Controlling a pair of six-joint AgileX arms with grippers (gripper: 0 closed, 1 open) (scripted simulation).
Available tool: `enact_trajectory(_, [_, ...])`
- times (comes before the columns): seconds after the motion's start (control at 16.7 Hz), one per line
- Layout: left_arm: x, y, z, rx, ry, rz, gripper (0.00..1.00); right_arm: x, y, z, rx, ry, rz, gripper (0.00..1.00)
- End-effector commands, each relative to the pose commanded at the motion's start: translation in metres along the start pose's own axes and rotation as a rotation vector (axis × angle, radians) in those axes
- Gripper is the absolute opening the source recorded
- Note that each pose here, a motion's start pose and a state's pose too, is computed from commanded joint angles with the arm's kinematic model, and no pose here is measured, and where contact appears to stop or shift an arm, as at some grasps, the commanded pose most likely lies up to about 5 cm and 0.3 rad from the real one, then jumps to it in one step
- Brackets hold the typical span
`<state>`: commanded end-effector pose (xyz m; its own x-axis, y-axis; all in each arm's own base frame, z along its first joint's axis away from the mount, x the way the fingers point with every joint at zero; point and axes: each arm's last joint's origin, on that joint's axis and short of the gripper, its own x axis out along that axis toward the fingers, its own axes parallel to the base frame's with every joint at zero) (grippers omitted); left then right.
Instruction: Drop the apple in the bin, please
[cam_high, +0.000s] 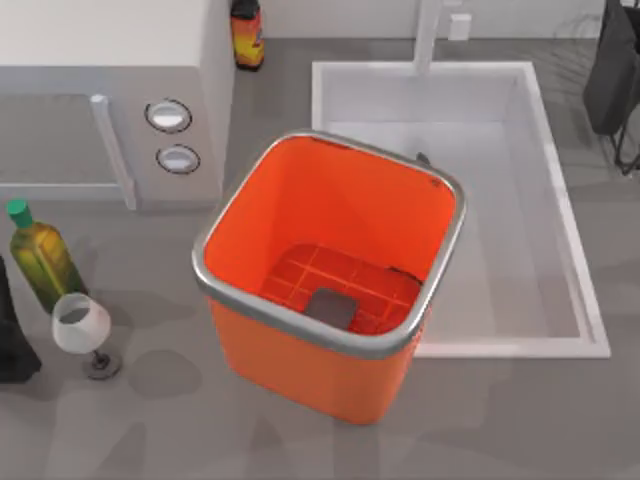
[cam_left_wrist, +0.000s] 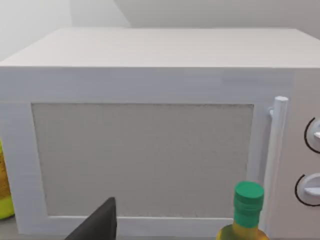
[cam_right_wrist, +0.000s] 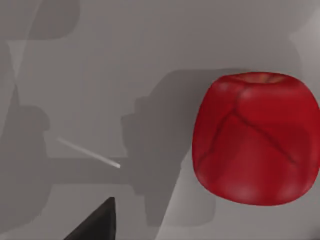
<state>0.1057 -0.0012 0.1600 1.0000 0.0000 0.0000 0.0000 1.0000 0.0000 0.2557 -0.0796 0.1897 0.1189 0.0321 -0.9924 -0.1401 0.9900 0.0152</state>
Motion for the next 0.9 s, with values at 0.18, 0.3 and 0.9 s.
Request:
enact_trajectory(0.18, [0.000,0.000,0.000,0.000,0.000,0.000,1.00,0.010,-0.015,0.013,-0.004,0.082,0.047,1.00])
enact_trajectory(0.3, [0.000,0.000,0.000,0.000,0.000,0.000,1.00,0.012,-0.019,0.016,-0.005,0.099,0.058,1.00])
enact_trajectory(0.9, [0.000,0.000,0.000,0.000,0.000,0.000,1.00,0.041,-0.017,0.006,-0.005,0.102,0.059,1.00])
